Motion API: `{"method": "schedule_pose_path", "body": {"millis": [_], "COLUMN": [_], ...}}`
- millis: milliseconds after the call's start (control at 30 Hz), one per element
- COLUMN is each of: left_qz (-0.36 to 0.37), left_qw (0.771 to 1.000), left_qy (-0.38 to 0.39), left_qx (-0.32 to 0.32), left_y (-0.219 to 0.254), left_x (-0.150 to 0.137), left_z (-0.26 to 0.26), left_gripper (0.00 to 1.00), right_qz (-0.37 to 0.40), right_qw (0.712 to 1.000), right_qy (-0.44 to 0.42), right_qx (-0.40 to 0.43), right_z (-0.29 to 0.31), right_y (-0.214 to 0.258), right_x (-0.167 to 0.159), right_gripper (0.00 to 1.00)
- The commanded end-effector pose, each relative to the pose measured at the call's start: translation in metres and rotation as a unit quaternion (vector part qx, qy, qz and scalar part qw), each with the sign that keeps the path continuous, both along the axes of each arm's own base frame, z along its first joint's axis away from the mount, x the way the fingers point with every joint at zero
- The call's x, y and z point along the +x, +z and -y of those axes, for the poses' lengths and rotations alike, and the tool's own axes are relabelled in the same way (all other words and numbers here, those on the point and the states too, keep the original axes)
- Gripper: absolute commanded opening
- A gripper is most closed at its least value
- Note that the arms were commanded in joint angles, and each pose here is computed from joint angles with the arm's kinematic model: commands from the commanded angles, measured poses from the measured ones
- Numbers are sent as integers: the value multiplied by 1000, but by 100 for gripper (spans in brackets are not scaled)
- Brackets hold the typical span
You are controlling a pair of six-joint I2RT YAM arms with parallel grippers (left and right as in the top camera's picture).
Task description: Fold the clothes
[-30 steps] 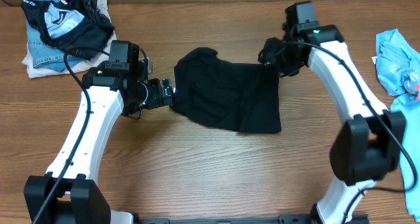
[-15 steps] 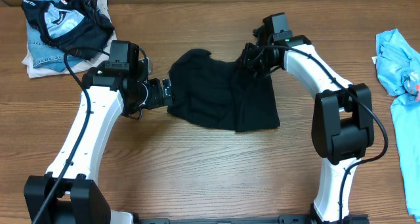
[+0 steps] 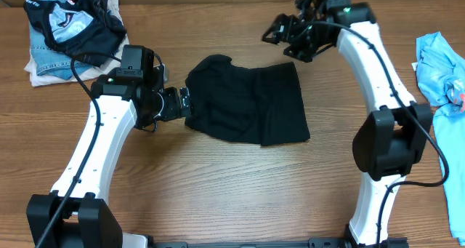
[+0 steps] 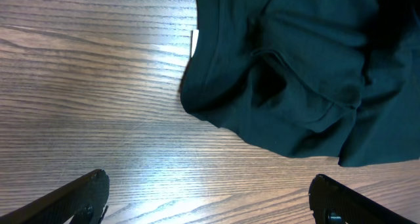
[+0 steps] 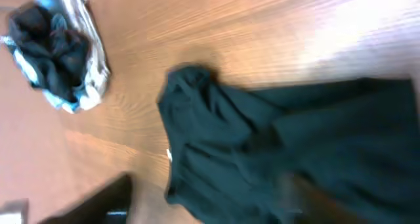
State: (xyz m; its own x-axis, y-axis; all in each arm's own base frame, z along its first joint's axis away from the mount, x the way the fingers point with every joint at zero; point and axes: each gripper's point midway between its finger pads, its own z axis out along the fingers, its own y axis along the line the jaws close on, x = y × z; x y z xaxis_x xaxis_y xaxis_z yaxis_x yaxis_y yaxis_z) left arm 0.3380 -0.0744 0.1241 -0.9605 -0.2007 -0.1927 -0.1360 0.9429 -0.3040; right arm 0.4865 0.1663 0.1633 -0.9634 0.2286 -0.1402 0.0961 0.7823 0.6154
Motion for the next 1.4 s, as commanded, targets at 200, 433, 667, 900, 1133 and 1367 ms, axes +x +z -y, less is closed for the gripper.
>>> {"method": "schedule_pose_path", "body": {"millis": [200, 433, 667, 900, 1133, 1367], "left_qz": [0, 0, 0, -3, -3, -3], "left_qw": [1000, 1000, 1000, 1000, 1000, 1000], "left_qy": [-13, -13, -13, -13, -13, -13], "left_qx": [-1, -1, -1, -1, -1, -1], "left_y": [-3, -3, -3, -4, -4, -4], "left_x": [-1, -1, -1, -2, -3, -3], "left_z": [2, 2, 2, 2, 2, 2], "left_gripper": [100, 100, 100, 100, 100, 100], "right_qz": [-87, -110, -64, -35, 4, 46], "right_qw": [994, 993, 998, 998, 999, 998], "right_qy": [12, -3, -12, -32, -11, -14], "right_qx": [-60, -31, 23, 47, 52, 33], "right_z": [1, -21, -50, -65, -58, -7], "right_y": [-53, -105, -114, -123, -100, 4], "right_x": [-42, -54, -37, -13, 1, 11], "right_gripper": [5, 4, 4, 4, 4, 4]}}
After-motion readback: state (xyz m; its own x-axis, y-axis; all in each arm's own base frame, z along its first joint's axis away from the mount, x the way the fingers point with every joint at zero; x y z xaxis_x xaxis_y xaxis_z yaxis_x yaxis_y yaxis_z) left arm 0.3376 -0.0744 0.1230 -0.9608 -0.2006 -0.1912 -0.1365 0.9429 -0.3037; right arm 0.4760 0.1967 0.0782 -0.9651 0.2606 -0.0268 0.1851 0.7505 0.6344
